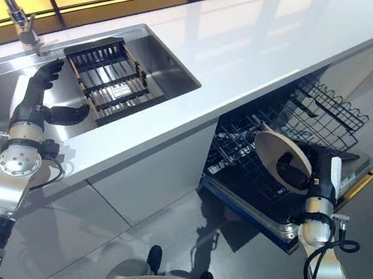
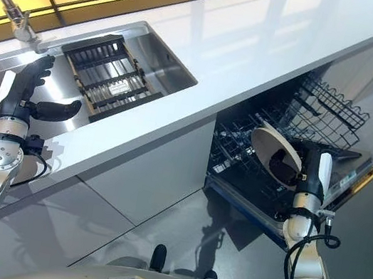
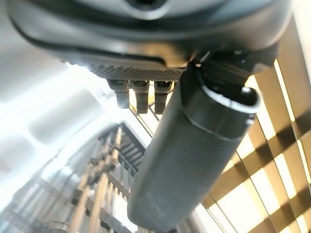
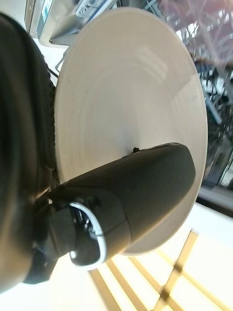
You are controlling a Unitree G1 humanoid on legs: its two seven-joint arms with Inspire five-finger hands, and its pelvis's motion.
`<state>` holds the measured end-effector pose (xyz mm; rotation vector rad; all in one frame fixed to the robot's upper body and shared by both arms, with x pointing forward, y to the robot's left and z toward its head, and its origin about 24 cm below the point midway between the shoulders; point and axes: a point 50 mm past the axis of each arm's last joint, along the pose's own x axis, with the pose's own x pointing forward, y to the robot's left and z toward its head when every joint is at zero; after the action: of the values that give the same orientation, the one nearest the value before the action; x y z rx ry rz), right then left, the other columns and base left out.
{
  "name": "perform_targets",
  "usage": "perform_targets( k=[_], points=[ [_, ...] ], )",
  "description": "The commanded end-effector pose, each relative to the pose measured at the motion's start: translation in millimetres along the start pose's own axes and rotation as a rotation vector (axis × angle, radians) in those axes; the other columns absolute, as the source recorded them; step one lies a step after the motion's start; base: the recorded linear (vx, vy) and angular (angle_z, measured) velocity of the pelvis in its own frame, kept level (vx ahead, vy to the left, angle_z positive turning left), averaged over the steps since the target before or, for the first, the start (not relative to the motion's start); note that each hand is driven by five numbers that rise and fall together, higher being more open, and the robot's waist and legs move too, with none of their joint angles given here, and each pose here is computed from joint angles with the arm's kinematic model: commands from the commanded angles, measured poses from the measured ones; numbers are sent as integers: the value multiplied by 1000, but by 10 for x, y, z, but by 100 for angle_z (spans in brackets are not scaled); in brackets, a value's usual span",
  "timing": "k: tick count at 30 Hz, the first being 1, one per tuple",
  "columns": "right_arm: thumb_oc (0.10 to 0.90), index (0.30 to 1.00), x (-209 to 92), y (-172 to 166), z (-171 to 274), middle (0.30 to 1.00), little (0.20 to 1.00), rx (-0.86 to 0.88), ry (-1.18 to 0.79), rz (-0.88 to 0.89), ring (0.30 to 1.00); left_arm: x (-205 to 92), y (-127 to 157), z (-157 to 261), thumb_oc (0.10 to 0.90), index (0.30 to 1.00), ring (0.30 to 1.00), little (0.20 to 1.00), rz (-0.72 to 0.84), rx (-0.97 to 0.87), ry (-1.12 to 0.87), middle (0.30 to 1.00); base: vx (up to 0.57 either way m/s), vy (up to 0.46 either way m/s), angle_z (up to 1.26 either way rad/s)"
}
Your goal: Pick up plates and place into dishwasher.
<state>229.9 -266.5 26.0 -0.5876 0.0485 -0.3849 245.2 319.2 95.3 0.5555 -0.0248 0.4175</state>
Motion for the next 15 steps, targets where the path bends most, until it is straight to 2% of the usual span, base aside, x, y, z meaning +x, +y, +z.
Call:
perform_targets(
  k=[1,7,15],
  points=[
    [100,300,312,-98,433,300,200,-8,-194,-130,300,173,213,317,800,900,900,900,79,-7,-162,900,43,16,27],
    [100,300,371,-20,360,300,200,-57,-123,-143,300,168,164,332,800,900,900,900,51,-26,-162,900,41,24,22],
    [100,300,378,142,64,300,200,-138,86,-92,300,151,101,352,800,900,900,900,-6,-31,-161,900,33,23,11]
  ],
)
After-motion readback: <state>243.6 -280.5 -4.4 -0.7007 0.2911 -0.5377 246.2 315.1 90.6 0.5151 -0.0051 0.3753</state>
